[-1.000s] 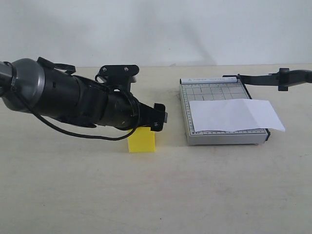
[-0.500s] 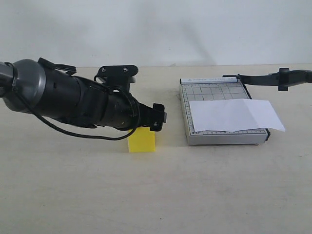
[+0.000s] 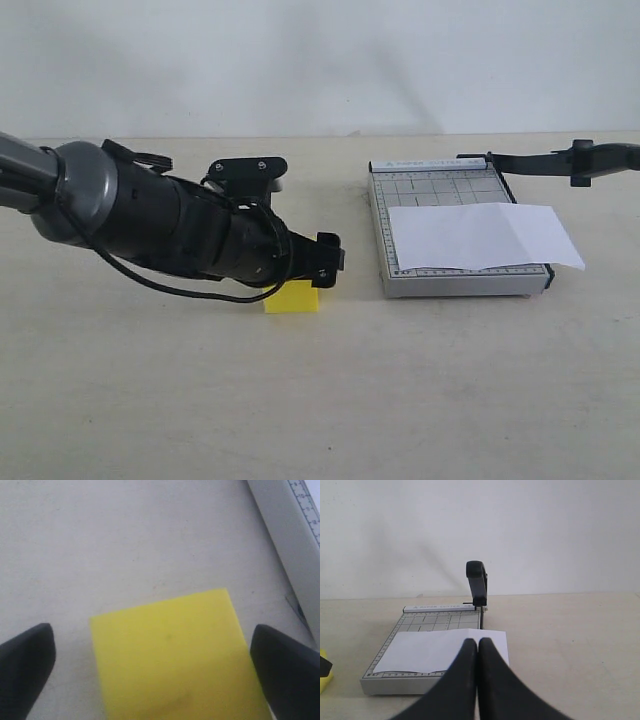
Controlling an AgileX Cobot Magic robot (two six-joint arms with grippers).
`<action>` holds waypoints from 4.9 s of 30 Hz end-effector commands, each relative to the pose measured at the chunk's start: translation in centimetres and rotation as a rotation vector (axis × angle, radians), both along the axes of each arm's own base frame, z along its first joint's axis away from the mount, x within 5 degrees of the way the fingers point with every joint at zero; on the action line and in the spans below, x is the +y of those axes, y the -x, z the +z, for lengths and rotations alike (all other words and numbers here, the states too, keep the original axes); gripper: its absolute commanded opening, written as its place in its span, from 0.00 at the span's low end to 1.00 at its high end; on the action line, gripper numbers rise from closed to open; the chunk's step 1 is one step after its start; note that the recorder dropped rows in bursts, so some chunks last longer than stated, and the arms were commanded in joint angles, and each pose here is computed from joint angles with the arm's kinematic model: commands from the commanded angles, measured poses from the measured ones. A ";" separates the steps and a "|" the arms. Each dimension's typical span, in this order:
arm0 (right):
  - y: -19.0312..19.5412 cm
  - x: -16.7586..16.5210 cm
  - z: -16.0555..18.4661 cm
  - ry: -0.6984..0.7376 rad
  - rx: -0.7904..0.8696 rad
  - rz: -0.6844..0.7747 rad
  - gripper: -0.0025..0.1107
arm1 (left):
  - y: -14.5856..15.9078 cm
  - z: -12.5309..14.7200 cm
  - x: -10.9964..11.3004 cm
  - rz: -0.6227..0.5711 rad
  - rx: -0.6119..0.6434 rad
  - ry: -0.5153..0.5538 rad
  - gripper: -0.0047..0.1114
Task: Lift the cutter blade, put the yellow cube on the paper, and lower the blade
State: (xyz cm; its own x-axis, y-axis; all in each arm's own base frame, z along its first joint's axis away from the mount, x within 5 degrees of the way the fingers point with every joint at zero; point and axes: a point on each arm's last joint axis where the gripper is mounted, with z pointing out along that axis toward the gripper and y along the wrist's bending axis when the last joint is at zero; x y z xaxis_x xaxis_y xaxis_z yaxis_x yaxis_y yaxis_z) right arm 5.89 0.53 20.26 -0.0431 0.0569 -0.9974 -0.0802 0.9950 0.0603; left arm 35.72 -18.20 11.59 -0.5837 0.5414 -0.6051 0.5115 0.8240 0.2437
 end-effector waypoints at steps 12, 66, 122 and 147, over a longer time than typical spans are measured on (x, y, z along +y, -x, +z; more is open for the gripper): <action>0.0 0.0 0.1 0.003 -0.009 -0.003 0.02 | 0.1 3.9 -1.0 -0.057 -0.072 0.105 0.08; 0.0 0.0 0.1 0.003 -0.009 -0.003 0.02 | -3.7 3.2 -14.9 -0.401 -0.334 -0.059 0.08; 0.0 0.0 0.1 0.003 -0.009 -0.003 0.02 | -1.6 15.7 -11.2 -0.338 -0.566 -0.155 0.55; 0.0 0.0 0.2 0.002 -0.019 -0.004 0.02 | 21.4 18.1 9.4 -0.122 -0.585 0.196 0.08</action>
